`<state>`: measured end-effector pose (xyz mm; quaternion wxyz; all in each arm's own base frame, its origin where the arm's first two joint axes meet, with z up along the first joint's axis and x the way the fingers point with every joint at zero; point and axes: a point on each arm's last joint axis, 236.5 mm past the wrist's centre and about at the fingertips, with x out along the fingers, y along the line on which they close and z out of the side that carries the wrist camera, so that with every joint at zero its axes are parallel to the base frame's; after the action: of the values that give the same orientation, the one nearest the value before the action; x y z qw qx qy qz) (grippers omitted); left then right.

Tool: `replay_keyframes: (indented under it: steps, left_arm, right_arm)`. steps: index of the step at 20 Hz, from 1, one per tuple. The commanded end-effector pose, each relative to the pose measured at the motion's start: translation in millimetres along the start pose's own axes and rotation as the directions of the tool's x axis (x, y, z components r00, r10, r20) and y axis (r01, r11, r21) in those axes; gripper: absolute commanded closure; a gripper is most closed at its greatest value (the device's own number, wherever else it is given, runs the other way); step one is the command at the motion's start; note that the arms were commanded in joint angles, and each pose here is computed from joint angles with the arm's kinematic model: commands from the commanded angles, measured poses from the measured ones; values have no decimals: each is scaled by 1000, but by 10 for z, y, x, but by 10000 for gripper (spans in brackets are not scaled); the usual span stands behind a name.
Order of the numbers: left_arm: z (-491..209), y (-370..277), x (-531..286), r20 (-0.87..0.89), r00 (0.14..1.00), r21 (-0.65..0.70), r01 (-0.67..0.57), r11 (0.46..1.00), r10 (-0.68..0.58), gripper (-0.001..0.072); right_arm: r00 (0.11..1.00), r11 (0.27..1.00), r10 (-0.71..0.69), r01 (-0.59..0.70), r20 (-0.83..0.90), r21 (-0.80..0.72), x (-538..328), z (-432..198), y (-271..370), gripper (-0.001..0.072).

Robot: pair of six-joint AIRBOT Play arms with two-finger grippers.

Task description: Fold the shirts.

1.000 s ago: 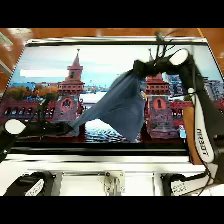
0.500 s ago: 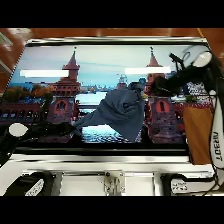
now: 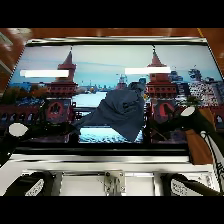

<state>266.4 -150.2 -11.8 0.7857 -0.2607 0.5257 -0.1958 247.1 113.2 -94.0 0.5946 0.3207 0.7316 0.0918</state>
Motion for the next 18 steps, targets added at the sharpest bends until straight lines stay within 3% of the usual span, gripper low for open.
replay_keyframes:
  steps: [1, 6, 8, 9, 10, 11, 13, 15, 16, 18]
  left_arm:
    - [6, -4, -3, 2, 1000, 1, 1, 1000, -1, 672]
    - [7, -3, -4, 3, 1000, 1, 1, 1000, -1, 672]
    - [13, -2, -4, 5, 1000, 1, 0, 1000, 0, 672]
    - [15, -2, -4, 6, 1000, 1, 0, 1000, 0, 672]
    - [17, 2, -5, 7, 1000, 5, -1, 1000, 1, 672]
    - [28, 2, -8, 10, 1000, 29, -2, 1000, 2, 672]
    - [182, 3, -78, 52, 999, 43, -9, 999, 7, 673]
    - [575, -107, -353, 157, 988, 112, -17, 994, 0, 672]
    - [837, -236, -598, 235, 972, 171, -28, 985, -13, 672]
    - [1452, -705, -1454, 461, 885, 294, -85, 952, -63, 672]
  right_arm:
    - [998, 999, 42, -43, 44, 17, 405, -40, 158, 37]
    - [988, 989, 123, -130, 94, 72, 712, 72, 496, 38]
    - [984, 985, 141, -151, 110, 85, 789, 90, 591, 134]
    - [980, 983, 151, -162, 127, 85, 799, 121, 637, 249]
    - [976, 983, 168, -177, 136, 54, 782, 149, 699, 504]
    - [972, 981, 192, -194, 133, 6, 736, 163, 796, 638]
    - [960, 952, 255, -228, 116, -202, 481, 197, 1127, 645]
    - [941, 862, 322, -245, 106, -444, -50, 185, 1559, 645]
    - [931, 804, 341, -218, 128, -552, -412, 170, 1750, 646]
    - [885, 680, 362, -35, 294, -733, -1402, 160, 2095, 646]
